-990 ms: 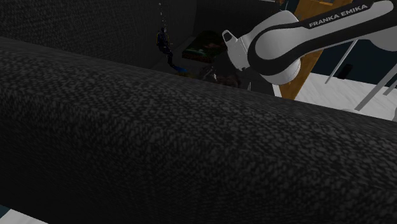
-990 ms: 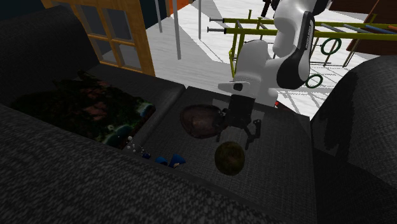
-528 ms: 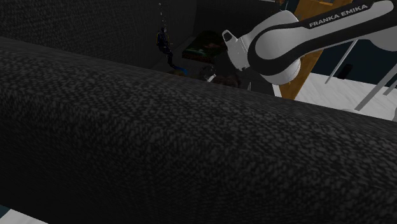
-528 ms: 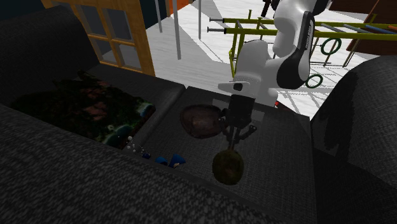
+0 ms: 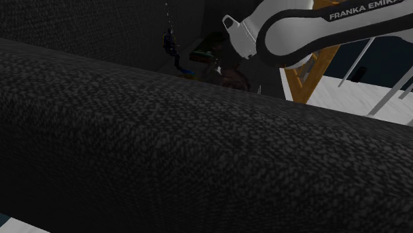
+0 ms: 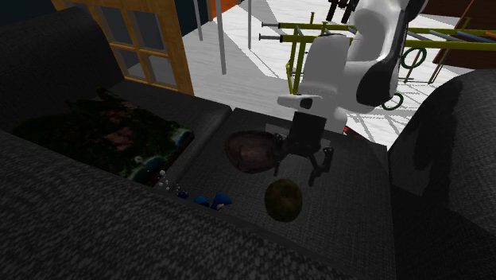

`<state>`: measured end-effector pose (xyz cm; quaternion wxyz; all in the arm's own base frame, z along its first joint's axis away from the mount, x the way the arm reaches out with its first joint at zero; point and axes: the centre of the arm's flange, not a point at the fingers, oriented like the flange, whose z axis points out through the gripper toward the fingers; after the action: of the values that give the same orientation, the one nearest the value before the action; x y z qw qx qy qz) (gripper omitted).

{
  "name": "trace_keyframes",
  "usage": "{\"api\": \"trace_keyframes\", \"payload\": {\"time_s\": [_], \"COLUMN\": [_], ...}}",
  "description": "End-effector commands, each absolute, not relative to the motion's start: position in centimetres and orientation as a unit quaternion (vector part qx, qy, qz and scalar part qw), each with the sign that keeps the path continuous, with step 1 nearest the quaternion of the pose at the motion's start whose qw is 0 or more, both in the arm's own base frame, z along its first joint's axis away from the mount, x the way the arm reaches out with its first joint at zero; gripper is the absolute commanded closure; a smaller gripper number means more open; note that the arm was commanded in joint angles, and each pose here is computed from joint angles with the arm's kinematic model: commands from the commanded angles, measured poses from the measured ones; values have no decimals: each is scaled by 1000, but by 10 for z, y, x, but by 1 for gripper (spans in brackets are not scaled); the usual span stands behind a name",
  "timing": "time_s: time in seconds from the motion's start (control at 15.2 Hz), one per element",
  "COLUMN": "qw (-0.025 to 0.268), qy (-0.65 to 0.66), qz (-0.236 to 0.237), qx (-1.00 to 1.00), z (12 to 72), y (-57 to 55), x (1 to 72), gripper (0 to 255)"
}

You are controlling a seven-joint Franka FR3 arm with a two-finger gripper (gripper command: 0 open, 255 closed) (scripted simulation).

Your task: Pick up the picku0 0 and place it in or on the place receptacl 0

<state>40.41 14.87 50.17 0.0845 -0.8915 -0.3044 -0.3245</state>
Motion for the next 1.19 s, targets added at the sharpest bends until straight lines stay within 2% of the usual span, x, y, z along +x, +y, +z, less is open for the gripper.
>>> {"api": "trace_keyframes", "payload": {"time_s": [0.0,0.53,0.99,1.06,1.12], "qw": [37,37,37,37,37], "qy": [-322,-322,-322,-322,-322], "qz": [-275,-275,-275,-275,-275], "qx": [-905,-905,-905,-905,-905], "z": [528,494,494,494,494], "y": [165,175,175,175,175], "x": [411,430,430,430,430], "gripper": [0,0,0,255,255]}}
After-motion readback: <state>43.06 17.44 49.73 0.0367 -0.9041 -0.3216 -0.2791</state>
